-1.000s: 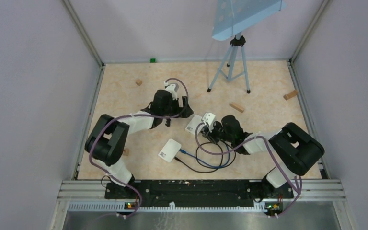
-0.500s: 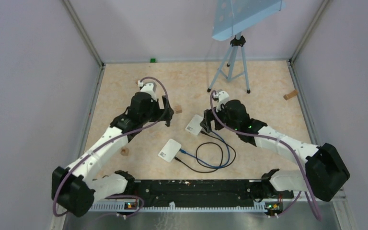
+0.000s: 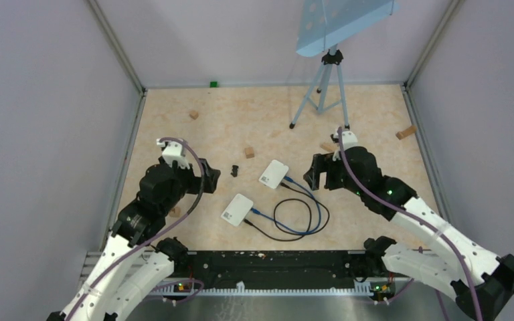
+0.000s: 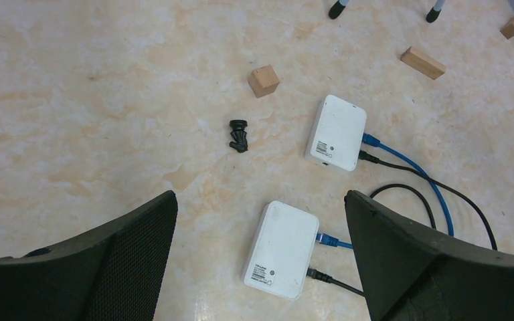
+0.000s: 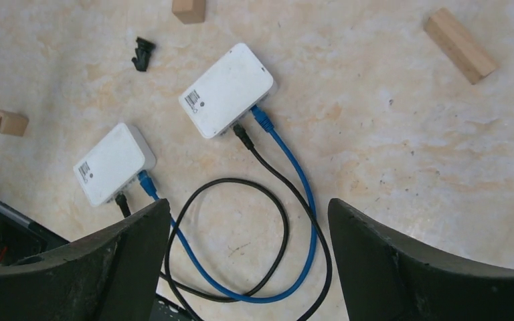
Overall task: Insert the plug into the switch port
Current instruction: Reset both arms
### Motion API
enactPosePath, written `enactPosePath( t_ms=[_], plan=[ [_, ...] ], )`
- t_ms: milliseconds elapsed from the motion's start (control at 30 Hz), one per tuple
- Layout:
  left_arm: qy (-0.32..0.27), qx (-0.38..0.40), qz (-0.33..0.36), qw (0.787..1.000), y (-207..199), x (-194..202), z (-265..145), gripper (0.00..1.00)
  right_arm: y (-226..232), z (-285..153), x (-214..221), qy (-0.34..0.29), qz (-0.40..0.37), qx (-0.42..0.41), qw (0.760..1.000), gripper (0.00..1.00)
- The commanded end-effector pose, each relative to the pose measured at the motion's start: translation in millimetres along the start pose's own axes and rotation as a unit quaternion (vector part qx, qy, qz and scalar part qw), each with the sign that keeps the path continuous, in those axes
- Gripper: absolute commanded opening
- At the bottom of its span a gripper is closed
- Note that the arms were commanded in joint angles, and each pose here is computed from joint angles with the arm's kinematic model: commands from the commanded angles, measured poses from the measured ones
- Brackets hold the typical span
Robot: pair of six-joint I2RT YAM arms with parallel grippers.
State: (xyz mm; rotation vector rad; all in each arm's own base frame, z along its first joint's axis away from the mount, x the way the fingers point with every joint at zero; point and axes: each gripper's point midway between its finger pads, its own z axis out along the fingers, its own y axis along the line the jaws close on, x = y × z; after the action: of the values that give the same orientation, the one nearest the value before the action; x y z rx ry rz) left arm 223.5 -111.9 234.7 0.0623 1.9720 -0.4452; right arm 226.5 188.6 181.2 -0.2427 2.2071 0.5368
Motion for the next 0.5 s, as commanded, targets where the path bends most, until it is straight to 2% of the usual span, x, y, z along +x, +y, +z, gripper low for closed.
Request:
enactPosePath(
  t_ms=[0, 167, 467],
  plan=[
    [-0.018, 0.021, 0.027, 0.999, -2, 2, -5, 0.99, -20, -21, -5, -0.033, 0.012, 0.045, 0.998, 0.85],
    [-0.024, -0.009, 0.034, 0.999, 10, 2, -5, 0.99, -36, -28, 5, -0.043, 0.012, 0.073, 0.996, 0.85],
    [-0.025, -0.004, 0.035, 0.999, 8, 1, -5, 0.99, -36, -43, -3, -0.094, 0.028, 0.056, 0.994, 0.9]
  ],
)
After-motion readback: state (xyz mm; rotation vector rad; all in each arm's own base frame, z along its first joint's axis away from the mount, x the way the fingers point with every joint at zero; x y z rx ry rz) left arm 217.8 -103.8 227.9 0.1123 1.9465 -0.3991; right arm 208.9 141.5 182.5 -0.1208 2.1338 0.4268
